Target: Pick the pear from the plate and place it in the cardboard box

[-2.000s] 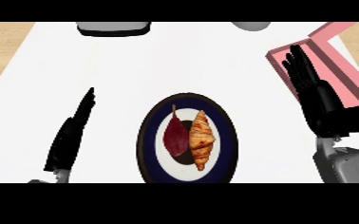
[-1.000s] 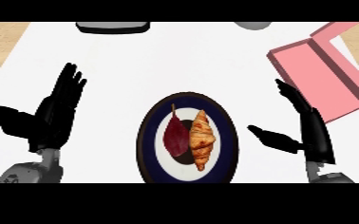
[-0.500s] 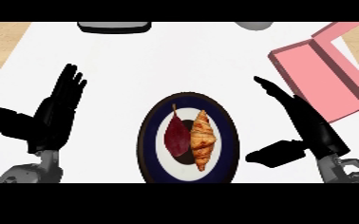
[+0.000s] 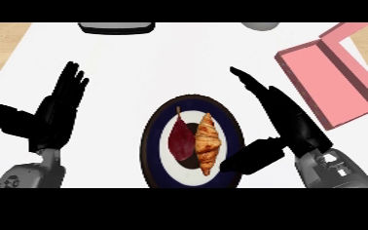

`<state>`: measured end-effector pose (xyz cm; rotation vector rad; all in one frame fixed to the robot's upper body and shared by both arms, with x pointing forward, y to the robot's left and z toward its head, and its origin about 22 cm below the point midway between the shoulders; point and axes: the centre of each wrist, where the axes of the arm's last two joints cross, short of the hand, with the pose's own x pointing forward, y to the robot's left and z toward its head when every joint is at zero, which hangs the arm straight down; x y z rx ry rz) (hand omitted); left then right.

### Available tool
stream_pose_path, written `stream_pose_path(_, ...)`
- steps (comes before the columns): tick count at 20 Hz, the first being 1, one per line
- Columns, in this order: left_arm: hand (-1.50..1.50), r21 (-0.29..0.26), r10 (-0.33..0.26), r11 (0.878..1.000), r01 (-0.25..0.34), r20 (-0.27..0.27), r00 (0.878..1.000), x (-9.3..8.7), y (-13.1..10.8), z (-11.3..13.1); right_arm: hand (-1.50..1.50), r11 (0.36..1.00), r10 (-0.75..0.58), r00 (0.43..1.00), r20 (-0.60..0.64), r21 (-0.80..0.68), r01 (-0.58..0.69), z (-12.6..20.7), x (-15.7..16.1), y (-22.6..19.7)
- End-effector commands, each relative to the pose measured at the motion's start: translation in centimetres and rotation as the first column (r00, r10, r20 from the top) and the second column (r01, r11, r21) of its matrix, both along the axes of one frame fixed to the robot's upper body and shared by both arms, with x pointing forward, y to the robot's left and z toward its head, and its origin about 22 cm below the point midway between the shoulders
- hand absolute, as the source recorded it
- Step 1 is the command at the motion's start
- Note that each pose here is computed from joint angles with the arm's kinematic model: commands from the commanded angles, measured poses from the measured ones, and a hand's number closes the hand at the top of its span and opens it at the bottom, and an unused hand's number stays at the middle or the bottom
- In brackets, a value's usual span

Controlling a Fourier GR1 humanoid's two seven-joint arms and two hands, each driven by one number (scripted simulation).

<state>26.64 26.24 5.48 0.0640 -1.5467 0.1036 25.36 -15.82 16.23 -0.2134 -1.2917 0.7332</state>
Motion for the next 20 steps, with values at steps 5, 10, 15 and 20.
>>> stream_pose_path(5, 0.0, 0.006, -0.003, 1.0, 0.003, -0.012, 1.0, 0.7, 0.2, 0.4, -1.5, 0.996, -0.025, 0.996, -0.081, -0.088, 0.018, -1.2, 1.4, 3.6)
stream_pose_path(10, 0.0, -0.001, -0.001, 1.0, 0.001, 0.001, 1.0, -1.0, 0.0, 0.3, -1.5, 0.999, -0.019, 0.995, -0.102, -0.04, 0.015, -3.2, 0.2, 6.4)
stream_pose_path(15, 0.0, 0.006, 0.013, 1.0, -0.013, -0.011, 1.0, -0.8, -1.5, -0.2, -1.5, 0.998, -0.044, 0.995, -0.094, -0.05, 0.04, -4.2, 1.4, 5.2)
stream_pose_path(20, 0.0, -0.009, 0.005, 1.0, -0.005, -0.004, 1.0, 0.9, -0.4, 0.2, -1.5, 0.997, -0.051, 0.995, -0.08, -0.058, 0.046, -6.1, 1.4, 6.6)
